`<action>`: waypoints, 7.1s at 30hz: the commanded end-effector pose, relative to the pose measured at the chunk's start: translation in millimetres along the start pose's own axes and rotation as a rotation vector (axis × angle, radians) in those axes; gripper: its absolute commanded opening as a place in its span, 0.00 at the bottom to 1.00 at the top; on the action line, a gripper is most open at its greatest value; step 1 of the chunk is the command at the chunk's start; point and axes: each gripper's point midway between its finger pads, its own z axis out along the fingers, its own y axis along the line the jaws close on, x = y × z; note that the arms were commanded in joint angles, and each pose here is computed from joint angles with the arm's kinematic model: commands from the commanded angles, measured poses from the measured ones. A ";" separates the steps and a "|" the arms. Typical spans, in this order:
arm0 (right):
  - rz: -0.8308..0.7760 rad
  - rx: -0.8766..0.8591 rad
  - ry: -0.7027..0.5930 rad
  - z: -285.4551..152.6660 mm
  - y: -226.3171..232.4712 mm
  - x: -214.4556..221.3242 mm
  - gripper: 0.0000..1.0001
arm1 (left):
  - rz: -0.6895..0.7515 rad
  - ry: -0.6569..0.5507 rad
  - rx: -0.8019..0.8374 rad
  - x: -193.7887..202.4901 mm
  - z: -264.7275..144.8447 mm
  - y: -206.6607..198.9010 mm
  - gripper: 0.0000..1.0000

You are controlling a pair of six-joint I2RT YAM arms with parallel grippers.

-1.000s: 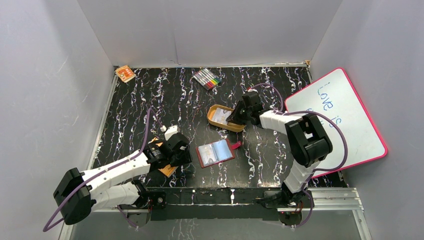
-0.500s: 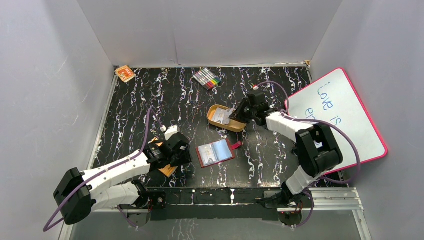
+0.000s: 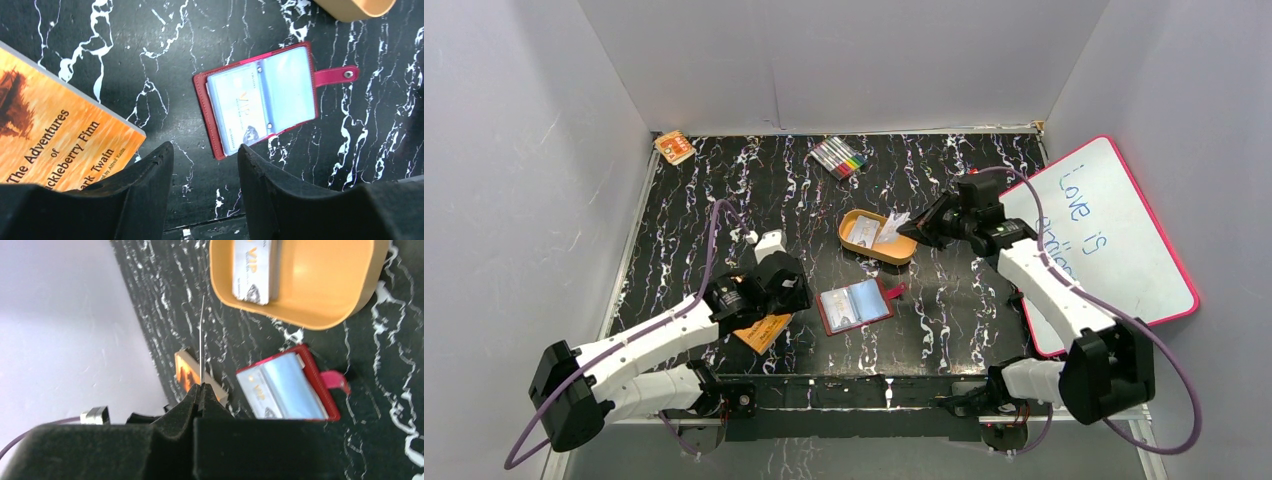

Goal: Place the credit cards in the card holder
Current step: Pick up the credit card from the storage box, then insert the credit card into the card holder.

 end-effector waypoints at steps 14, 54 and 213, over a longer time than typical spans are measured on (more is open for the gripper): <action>-0.272 -0.066 0.168 -64.6 3.4 42.1 0.00 | 0.139 0.055 0.296 10.8 -20.9 -68.2 0.80; -0.502 -0.015 0.210 -62.9 -111.7 92.2 0.00 | 0.479 0.198 -0.186 58.6 113.7 -85.2 0.60; -0.411 -0.144 0.526 39.1 -81.8 162.7 0.00 | 0.117 0.205 -0.254 47.4 76.9 26.9 0.00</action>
